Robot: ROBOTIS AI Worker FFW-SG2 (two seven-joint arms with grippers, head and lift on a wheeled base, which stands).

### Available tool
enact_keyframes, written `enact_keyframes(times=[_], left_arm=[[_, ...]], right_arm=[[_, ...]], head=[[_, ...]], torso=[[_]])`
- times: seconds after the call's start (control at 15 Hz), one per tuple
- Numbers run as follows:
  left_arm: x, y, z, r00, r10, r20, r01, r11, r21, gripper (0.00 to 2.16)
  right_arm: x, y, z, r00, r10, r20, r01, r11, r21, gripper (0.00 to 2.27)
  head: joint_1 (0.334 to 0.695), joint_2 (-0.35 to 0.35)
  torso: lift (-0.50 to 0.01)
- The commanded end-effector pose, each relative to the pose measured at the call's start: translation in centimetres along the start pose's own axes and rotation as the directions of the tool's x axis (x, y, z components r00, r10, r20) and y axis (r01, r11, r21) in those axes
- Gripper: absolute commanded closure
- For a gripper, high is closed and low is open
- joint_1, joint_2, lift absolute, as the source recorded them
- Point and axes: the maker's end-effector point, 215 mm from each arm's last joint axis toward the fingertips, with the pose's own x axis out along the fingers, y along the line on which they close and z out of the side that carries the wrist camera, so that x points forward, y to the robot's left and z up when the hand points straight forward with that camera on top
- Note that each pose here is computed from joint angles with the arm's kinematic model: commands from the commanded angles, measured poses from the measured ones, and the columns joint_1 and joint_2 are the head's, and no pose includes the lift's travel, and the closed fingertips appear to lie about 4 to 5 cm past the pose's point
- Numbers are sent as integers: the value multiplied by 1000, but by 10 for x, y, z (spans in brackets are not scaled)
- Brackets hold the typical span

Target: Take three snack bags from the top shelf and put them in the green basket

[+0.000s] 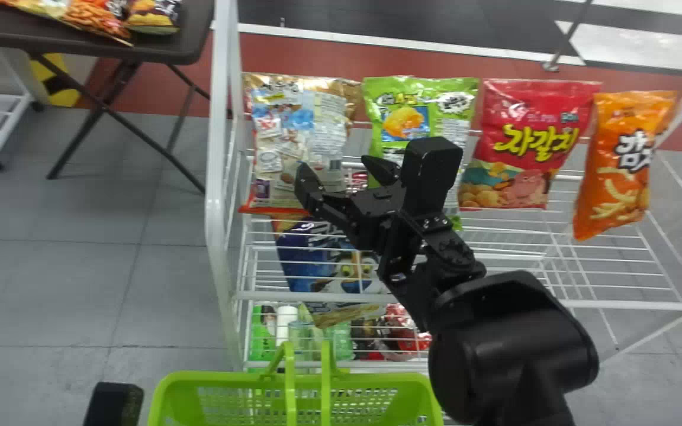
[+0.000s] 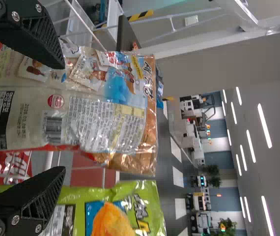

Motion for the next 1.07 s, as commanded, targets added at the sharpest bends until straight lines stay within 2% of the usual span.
enact_keyframes(times=[0.0,0.07,0.13,0.2,0.27,0.4,0.6,0.87,1.0], left_arm=[[-1,0,-1,1000,-1,-5,1,1000,-1,1767],[-1,0,1,1000,0,-6,0,1000,4,1767],[-1,0,1,1000,-8,-5,8,1000,-4,1767],[-2,0,2,1000,-10,-3,10,1000,-5,1767],[-1,0,2,1000,-11,-4,11,1000,-4,1767],[-2,0,2,1000,-12,-2,12,1000,-5,1767],[-1,-1,2,1000,-16,-3,16,1000,-5,1767],[-1,-2,0,1000,-20,-6,20,1000,-10,1767],[-1,-2,-1,1000,-21,-4,21,1000,-13,1767]], right_arm=[[16,5,0,999,35,-16,-35,999,12,87],[19,10,1,997,69,-15,-69,997,25,218],[20,17,2,993,116,-16,-116,993,28,829],[19,20,0,991,130,-17,-129,991,26,1679],[16,23,-5,989,143,-25,-143,989,31,2017],[6,21,-2,988,155,-14,-154,988,30,2108],[-15,19,6,988,151,8,-151,988,24,2111],[-61,0,22,994,97,55,-98,995,33,2111],[-93,-7,31,995,71,71,-72,997,24,2111]], head=[[695,-97],[695,-85],[695,-65],[695,-55],[695,-46],[695,-34],[695,-44],[695,-86],[695,-131]], torso=[[-44],[-44],[-44],[-44],[-44],[-44],[-44],[-44],[-44]])
